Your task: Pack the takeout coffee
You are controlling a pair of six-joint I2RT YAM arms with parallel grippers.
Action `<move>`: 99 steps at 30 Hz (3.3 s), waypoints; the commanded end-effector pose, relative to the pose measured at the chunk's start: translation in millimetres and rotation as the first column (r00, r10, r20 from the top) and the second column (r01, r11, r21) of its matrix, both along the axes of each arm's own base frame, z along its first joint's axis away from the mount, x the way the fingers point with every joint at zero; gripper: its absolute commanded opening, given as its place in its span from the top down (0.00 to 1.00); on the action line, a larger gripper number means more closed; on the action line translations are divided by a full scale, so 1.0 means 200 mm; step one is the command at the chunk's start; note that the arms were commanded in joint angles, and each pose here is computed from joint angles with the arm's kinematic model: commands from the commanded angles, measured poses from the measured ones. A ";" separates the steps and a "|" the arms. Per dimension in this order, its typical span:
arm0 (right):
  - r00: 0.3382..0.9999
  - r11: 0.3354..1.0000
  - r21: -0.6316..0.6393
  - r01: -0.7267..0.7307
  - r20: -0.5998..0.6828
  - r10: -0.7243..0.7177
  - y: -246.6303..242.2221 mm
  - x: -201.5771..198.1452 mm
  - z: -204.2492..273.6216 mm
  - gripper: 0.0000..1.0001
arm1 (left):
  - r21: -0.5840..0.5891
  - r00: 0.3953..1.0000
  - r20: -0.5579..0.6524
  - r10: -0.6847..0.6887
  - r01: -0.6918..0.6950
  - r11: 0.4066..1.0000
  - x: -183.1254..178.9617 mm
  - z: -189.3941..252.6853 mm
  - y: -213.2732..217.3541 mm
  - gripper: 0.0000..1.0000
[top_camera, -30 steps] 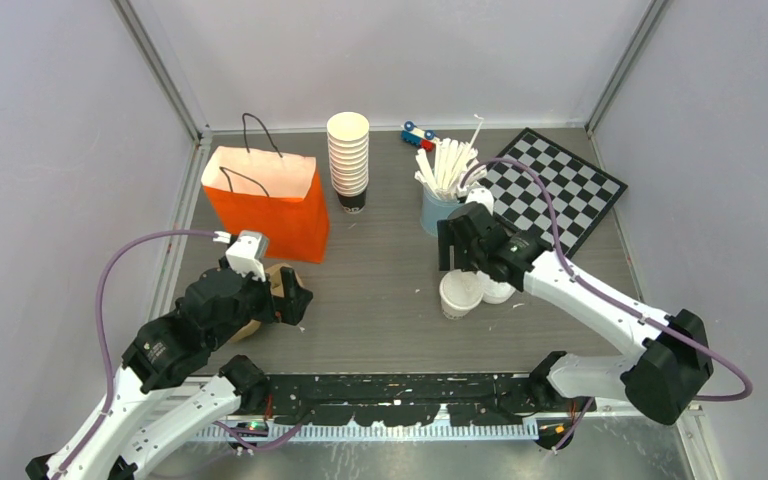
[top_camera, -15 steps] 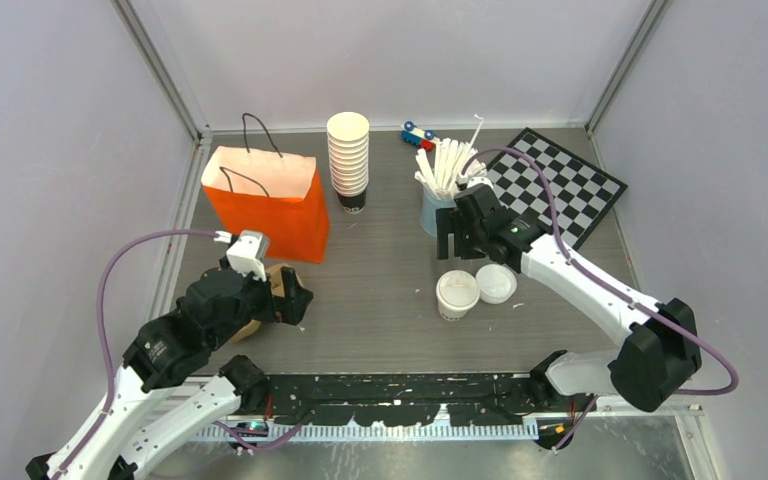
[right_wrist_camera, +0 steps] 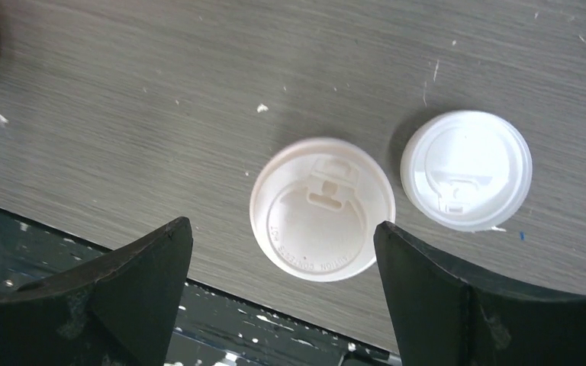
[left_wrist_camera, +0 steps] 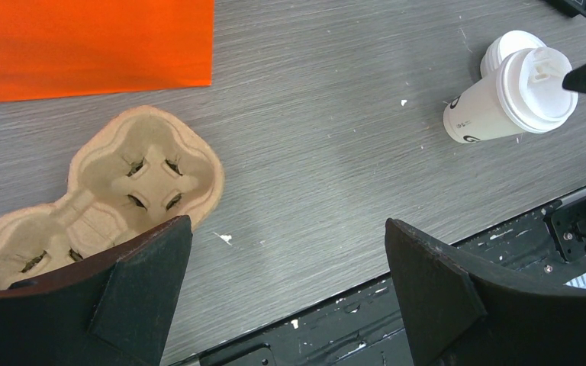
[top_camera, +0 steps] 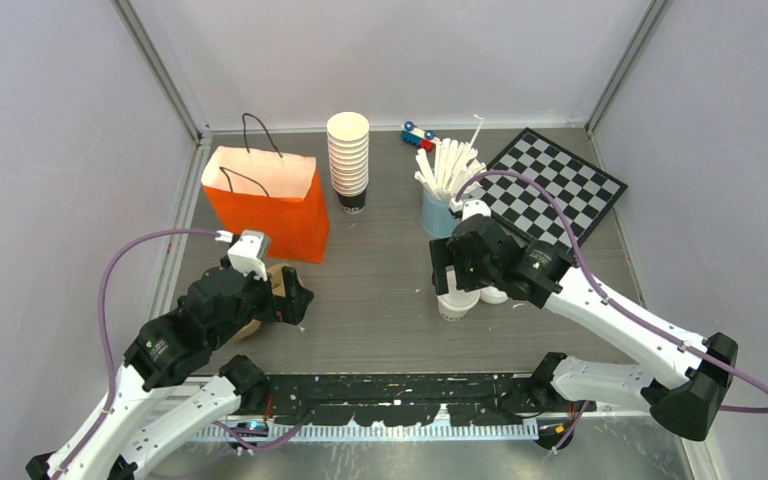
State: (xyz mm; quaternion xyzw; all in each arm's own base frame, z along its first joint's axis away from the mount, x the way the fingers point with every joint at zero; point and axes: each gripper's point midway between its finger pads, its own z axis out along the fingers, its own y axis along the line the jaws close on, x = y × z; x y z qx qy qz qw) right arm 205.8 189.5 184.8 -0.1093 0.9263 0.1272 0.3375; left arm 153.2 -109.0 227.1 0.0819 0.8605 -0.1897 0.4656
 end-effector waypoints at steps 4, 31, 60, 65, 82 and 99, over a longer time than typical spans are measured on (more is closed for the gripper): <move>0.998 0.993 -0.106 0.058 0.011 -0.058 -0.08 -0.02 -0.06 0.07 | -0.003 1.000 0.027 -0.001 0.001 1.000 0.01 0.02 0.00 0.00; 0.999 0.985 -0.172 0.015 -0.027 -0.020 -0.05 0.01 -0.25 0.16 | 0.007 1.000 0.023 0.003 -0.003 1.000 0.02 0.01 0.00 0.00; 0.997 0.993 -0.091 0.069 0.041 -0.066 -0.04 0.20 -0.20 0.22 | 0.009 1.000 0.024 0.002 -0.003 1.000 0.02 0.01 0.00 0.00; 0.995 0.993 -0.090 0.079 0.065 -0.074 -0.07 0.19 -0.13 0.18 | 0.012 1.000 0.020 -0.001 0.001 1.000 0.02 0.01 0.00 0.00; 0.938 0.935 -0.123 -0.331 0.060 0.340 0.17 -0.01 -0.21 0.25 | 0.010 1.000 0.026 -0.002 0.002 1.000 0.02 0.01 0.00 0.00; 0.492 0.509 -0.467 -0.723 0.171 0.854 0.47 -0.22 -0.35 0.14 | -0.020 0.997 0.069 0.019 -0.018 1.000 0.01 0.05 0.03 0.00</move>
